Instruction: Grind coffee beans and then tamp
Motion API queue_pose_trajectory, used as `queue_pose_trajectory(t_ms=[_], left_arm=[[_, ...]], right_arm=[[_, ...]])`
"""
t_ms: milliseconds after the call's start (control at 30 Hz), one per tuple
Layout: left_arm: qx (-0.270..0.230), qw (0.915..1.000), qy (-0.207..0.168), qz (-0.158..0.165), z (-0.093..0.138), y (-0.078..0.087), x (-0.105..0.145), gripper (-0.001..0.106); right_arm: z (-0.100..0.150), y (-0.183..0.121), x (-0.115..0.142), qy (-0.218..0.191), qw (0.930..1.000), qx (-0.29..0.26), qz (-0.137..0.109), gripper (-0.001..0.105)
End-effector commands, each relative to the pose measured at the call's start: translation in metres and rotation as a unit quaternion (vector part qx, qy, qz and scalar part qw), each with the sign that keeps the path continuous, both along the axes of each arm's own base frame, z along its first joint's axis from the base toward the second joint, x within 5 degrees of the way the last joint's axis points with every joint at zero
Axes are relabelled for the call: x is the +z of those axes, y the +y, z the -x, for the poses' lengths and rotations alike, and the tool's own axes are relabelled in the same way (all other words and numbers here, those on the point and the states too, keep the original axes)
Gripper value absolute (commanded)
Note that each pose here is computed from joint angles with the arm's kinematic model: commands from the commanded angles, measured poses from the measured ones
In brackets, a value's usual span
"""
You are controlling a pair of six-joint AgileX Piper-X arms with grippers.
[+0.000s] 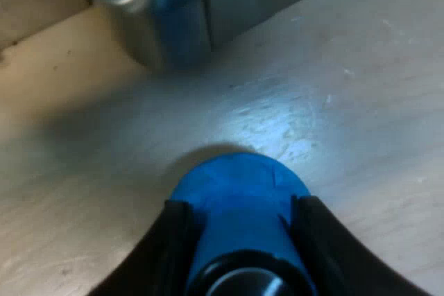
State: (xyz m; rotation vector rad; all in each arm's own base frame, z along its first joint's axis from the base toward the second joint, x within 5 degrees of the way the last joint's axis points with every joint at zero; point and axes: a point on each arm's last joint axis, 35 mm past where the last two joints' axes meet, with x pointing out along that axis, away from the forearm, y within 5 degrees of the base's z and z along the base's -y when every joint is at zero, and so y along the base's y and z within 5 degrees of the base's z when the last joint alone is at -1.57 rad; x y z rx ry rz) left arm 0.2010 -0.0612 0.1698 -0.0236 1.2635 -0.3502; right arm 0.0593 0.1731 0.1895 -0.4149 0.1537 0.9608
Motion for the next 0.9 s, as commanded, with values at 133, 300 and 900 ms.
queue_pose_trajectory(t_ms=[133,300,900], left_arm=[[-0.021,0.9992,-0.027,0.02,-0.002,-0.01,0.001,0.0],[-0.05,0.9982,-0.028,0.017,-0.002,-0.022,-0.006,0.0],[-0.058,0.9981,-0.022,-0.004,-0.002,-0.025,-0.012,0.06]], right_arm=[[0.0,0.001,0.005,-0.007,0.9999,0.008,-0.01,0.063],[0.0,0.001,0.005,-0.007,0.9999,0.008,-0.01,0.063],[0.0,0.001,0.005,-0.007,0.9999,0.008,-0.01,0.063]])
